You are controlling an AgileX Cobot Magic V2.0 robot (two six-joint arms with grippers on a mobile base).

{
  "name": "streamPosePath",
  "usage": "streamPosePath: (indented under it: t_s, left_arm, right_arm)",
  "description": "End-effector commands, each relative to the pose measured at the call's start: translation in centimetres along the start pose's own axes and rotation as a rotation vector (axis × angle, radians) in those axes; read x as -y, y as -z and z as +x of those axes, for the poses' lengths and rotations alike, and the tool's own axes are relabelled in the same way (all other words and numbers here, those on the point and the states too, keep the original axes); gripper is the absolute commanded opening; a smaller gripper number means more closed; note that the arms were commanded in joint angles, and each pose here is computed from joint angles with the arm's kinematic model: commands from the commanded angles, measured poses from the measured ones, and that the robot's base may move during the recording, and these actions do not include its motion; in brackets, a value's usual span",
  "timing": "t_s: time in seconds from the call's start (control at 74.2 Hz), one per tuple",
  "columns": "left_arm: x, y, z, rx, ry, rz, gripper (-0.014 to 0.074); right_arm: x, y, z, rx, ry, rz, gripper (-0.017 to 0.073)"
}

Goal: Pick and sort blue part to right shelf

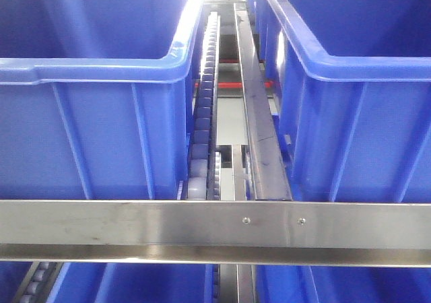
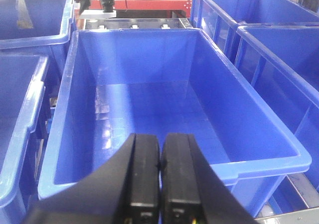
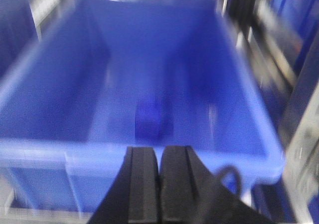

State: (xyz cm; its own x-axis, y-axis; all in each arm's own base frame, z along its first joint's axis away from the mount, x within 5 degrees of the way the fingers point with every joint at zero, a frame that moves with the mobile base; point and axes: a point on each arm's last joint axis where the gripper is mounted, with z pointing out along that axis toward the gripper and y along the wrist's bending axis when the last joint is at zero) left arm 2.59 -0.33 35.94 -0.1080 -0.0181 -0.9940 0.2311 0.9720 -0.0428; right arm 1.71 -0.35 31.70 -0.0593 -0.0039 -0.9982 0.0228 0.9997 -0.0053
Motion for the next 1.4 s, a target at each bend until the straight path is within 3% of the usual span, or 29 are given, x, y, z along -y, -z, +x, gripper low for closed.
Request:
streamPosePath:
  t_s: [0.0, 0.485, 0.607, 0.755, 0.89, 0.957, 1.038, 1.133, 1.389]
  left_arm:
    - [0.1, 0.2, -1.4, 0.09, 0.005, 0.008, 0.0124]
    - [0.1, 0.1, -1.3, 0.089, 0.005, 0.009, 0.0124]
    - [-0.1, -0.4, -0.8, 0.112, 0.005, -0.045, 0.0124]
    - [-0.6, -1.6, 2.1, 0.191, 0.015, -0.154, 0.0124]
    - [-1.1, -2.5, 7.2, 0.27, 0.023, -0.23, 0.0124]
    - [-1.4, -2.8, 9.6, 0.297, 0.024, -0.254, 0.0124]
    - [-1.7, -3.4, 12.3, 0.297, 0.071, -0.271, 0.0124]
    - [-1.9, -4.1, 14.3, 0.279, 0.082, -0.277, 0.0124]
    - [-1.9, -4.2, 14.6, 0.26, 0.085, -0.272, 0.0124]
  right_arm:
    - [0.0, 0.8, -2.0, 0.183, 0.003, -0.007, 0.0056]
    - [-0.1, 0.9, -2.2, 0.196, 0.003, -0.008, 0.0056]
    - [-0.1, 0.9, -2.2, 0.196, 0.003, -0.008, 0.0056]
    - [-0.1, 0.9, -2.2, 0.196, 0.003, -0.008, 0.0056]
    - [-0.1, 0.9, -2.2, 0.196, 0.003, -0.008, 0.0056]
    - [-0.1, 0.9, -2.2, 0.196, 0.003, -0.008, 0.0056]
    - [-0.1, 0.9, -2.2, 0.196, 0.003, -0.008, 0.0056]
    - [-0.1, 0.8, -2.2, 0.196, 0.003, -0.008, 0.0056]
    - [-0.1, 0.8, -2.2, 0.195, 0.003, -0.008, 0.0056]
